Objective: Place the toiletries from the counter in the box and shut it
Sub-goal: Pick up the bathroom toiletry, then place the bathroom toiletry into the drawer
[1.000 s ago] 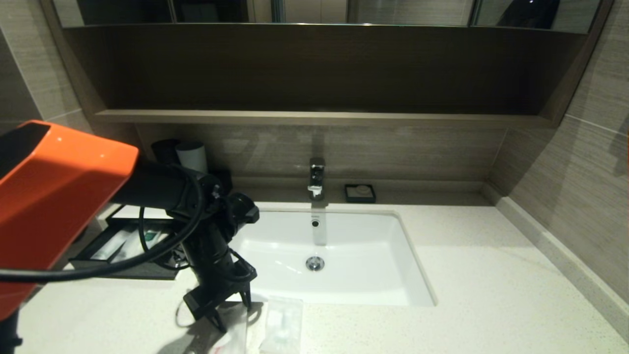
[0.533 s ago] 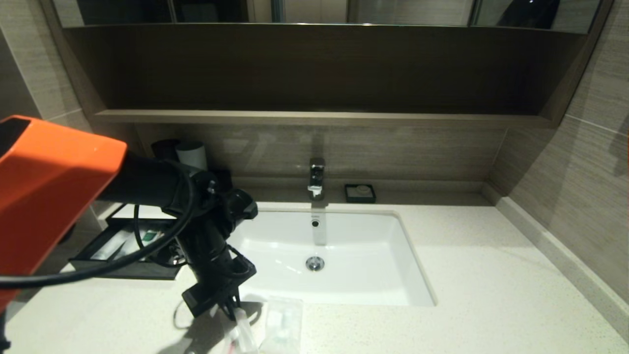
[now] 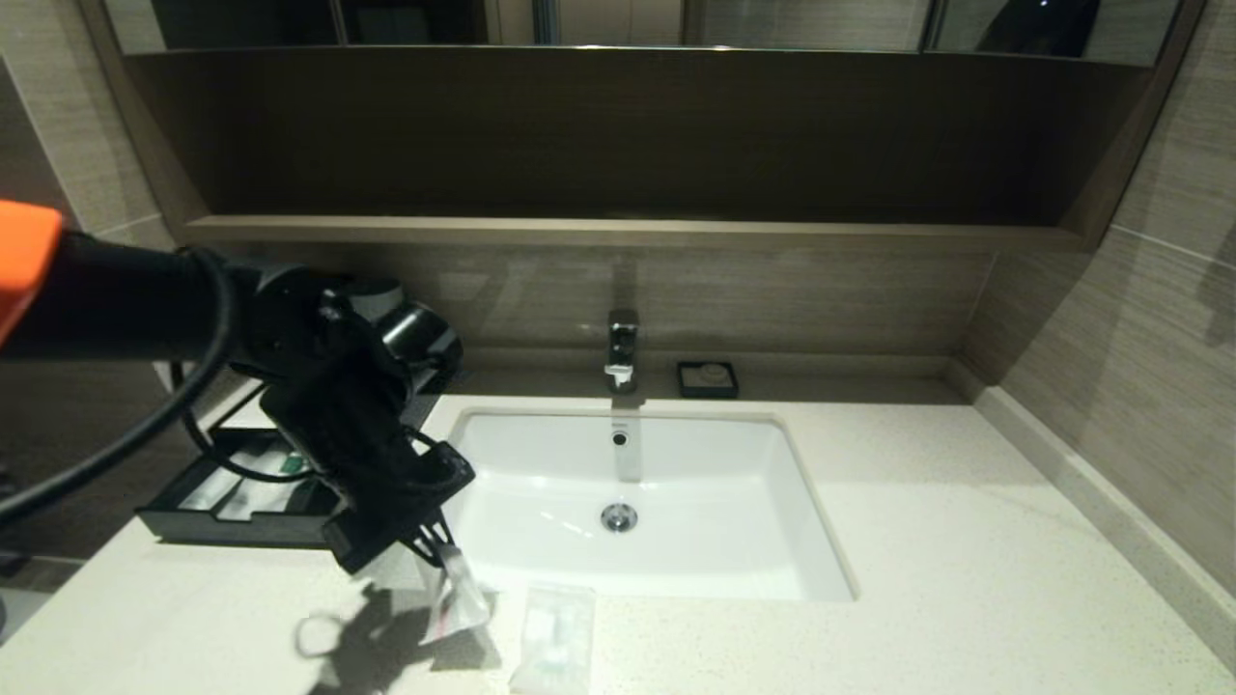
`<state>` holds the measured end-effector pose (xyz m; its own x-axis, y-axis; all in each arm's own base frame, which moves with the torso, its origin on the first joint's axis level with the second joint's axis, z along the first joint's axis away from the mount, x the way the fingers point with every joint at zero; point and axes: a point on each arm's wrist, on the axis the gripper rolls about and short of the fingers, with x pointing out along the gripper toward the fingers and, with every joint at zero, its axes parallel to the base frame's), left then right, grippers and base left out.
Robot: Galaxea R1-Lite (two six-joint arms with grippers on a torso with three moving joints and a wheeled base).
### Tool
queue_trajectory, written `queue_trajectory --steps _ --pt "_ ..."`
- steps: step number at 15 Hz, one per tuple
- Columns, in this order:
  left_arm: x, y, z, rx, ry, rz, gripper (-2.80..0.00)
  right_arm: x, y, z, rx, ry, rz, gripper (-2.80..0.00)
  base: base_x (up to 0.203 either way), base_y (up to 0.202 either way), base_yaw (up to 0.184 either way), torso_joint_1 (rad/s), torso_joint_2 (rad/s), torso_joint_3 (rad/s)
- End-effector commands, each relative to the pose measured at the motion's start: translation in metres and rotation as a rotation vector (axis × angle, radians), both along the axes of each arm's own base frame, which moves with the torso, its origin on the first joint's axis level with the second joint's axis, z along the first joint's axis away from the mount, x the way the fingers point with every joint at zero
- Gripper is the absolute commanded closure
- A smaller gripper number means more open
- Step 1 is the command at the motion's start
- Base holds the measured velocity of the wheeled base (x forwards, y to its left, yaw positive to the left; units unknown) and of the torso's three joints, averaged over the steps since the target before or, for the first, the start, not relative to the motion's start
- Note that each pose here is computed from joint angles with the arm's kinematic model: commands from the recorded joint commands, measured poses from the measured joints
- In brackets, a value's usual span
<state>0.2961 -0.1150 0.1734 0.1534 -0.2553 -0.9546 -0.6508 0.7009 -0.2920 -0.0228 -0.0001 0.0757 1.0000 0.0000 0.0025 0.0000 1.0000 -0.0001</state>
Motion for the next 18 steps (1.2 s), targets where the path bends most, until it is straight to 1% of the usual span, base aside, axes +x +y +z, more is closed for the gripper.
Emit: queue_trajectory --steps 1,4,7,11,13,16,18 --pt "0.002 0.026 0.023 -0.019 -0.080 0.057 0.00 0.000 0.000 0.000 0.000 0.001 0.000 0.00 0.000 0.000 0.000 0.000 0.00 0.000" --pt "0.008 0.060 0.047 -0.027 -0.176 0.133 0.00 0.000 0.000 0.000 -0.001 0.000 0.000 0.00 0.000 0.000 0.000 0.000 0.00 0.000" --pt "0.017 0.087 0.060 -0.015 -0.245 0.176 0.00 0.000 0.000 0.000 0.000 0.001 0.000 0.00 0.000 0.000 0.000 0.000 0.00 0.000" --pt "0.029 0.102 0.057 -0.003 -0.267 0.212 0.00 0.000 0.000 0.000 0.000 -0.001 0.000 0.00 0.000 0.000 0.000 0.000 0.00 0.000" --pt "0.036 0.113 0.054 0.000 -0.268 0.244 0.00 0.000 0.000 0.000 0.000 0.001 0.000 0.00 0.000 0.000 0.000 0.000 0.00 0.000" --pt "0.044 0.129 0.051 0.000 -0.303 0.295 0.00 0.000 0.000 0.000 -0.001 0.000 0.001 0.00 0.000 0.000 0.000 0.000 0.00 0.000" --pt "0.049 0.138 0.047 0.004 -0.305 0.318 0.00 0.000 0.000 0.000 -0.001 -0.001 0.000 0.00 0.000 0.000 0.000 0.000 0.00 0.000"
